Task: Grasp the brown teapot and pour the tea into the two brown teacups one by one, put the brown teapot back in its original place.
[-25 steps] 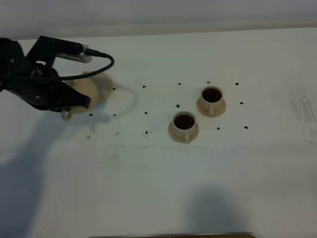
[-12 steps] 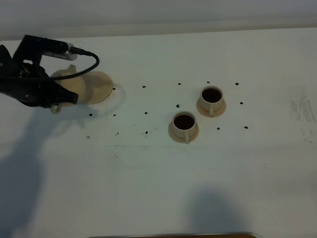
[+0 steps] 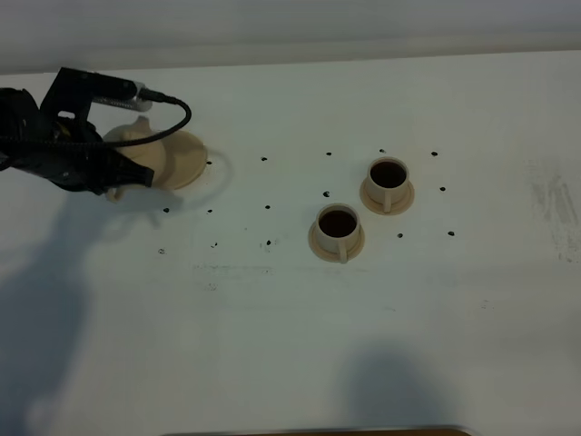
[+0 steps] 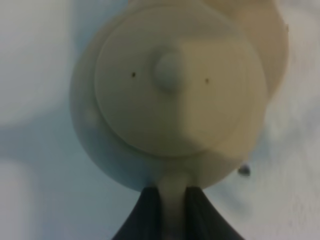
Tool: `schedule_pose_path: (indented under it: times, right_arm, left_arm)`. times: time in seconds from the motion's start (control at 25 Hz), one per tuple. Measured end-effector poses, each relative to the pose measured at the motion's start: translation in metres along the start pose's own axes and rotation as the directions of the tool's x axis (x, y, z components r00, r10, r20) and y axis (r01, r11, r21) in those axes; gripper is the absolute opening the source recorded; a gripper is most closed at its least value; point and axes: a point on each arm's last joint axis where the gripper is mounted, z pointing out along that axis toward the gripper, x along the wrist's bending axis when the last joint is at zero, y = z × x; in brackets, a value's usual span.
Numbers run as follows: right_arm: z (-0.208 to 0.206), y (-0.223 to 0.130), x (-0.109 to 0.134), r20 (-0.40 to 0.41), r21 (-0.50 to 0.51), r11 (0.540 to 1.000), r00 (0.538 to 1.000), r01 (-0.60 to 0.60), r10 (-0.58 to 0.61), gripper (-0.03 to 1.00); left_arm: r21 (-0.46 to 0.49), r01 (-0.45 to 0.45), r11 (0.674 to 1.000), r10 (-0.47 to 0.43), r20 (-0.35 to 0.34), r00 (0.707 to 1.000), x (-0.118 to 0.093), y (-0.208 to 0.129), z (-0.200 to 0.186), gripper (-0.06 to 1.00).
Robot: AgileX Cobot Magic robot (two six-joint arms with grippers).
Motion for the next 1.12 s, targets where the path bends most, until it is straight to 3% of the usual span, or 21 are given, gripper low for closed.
schedule_pose_path:
  times: [0.6,1.12]
  right_arm:
    - [0.0,0.0,0.0,0.0,0.0,1.0,1.0,0.0,0.0,0.43]
    - [0.0,0.0,0.0,0.0,0.0,1.0,1.0,0.0,0.0,0.43]
  left_arm:
    - [0.036,-0.008,0.999,0.007,0.029,1.0,-0.008,0.005,0.028,0.16]
    - [0.004,-0.001,1.0,0.001,0.029,1.0,-0.008,0.013,0.027,0.16]
